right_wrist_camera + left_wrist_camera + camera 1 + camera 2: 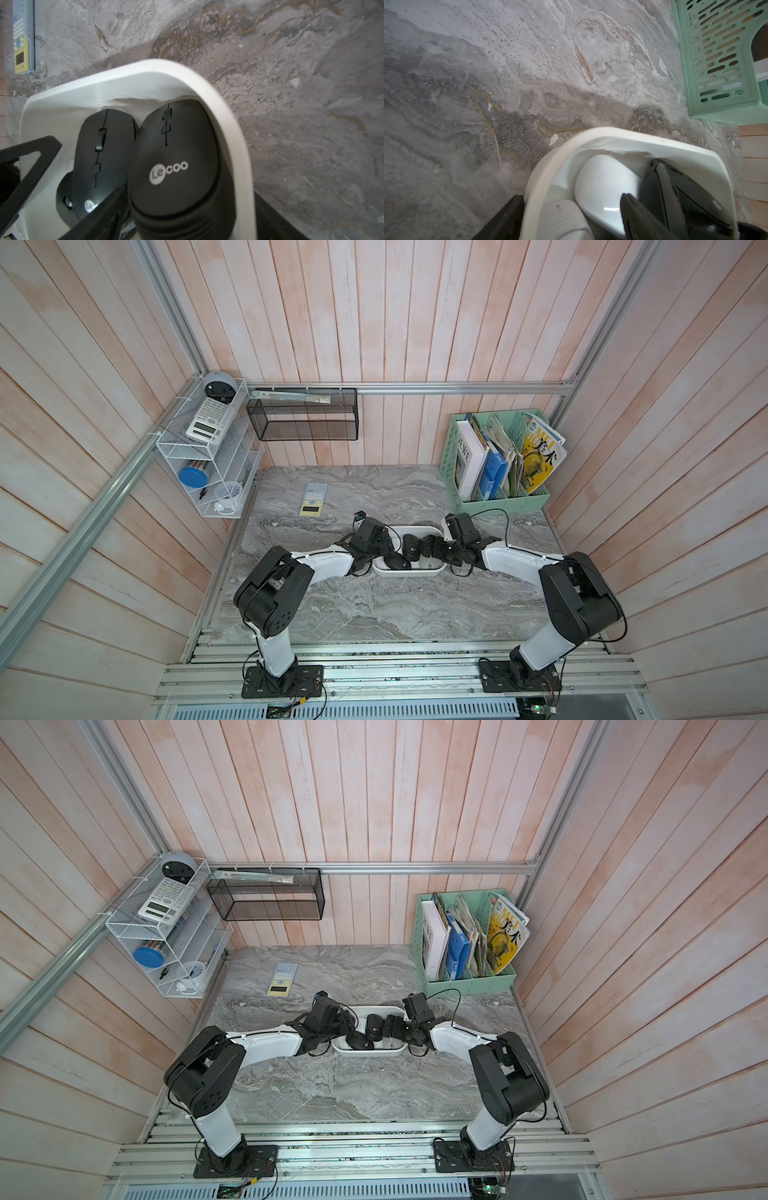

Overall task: Take out the mouse from the storage box
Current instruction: Adjust the storage box at the center of the board, then pick up the mouse from the storage box.

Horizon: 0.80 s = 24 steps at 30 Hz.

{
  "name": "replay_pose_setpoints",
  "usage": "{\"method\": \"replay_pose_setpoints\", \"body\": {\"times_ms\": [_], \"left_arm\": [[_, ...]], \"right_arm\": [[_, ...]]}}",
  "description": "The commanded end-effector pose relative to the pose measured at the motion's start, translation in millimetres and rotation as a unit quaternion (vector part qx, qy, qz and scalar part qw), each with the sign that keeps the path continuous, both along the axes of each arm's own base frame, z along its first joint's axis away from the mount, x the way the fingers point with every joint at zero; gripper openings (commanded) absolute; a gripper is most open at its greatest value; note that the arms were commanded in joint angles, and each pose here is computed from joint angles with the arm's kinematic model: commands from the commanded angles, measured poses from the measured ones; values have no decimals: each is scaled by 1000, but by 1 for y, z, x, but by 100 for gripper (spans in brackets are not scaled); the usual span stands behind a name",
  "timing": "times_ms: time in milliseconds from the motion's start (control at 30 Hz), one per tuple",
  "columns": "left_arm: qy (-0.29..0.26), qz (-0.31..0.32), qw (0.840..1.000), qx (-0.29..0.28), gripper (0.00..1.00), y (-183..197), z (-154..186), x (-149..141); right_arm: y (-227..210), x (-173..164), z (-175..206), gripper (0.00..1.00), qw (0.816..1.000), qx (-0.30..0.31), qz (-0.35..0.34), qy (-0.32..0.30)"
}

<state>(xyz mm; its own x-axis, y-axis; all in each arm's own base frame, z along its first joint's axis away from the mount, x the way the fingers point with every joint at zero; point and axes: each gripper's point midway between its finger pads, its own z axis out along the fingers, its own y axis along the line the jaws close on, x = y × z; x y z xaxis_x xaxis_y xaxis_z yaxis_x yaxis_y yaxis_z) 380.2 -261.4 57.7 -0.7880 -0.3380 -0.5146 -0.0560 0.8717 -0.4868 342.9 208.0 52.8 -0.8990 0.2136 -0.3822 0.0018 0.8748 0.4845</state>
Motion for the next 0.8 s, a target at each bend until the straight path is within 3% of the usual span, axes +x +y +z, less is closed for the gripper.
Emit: {"method": "replay_pose_setpoints", "body": {"times_ms": [0,167,333,567,767], "left_arm": [[-18,-28,998,-43,81,-22,23,2],[-22,-17,1000,-9,96,3,28,-2],[-31,-3,999,44,98,49,46,-14],[-117,26,982,149,100,119,90,-51],[-187,44,975,115,100,134,94,-69]], "right_arm": [[18,7,19,93,999,39,22,-16],[-5,5,18,94,999,36,-3,-12],[-31,-5,29,95,1000,-4,-18,-22],[-40,-22,66,95,997,-54,-12,-60],[5,-33,83,95,994,-69,39,-76]]}}
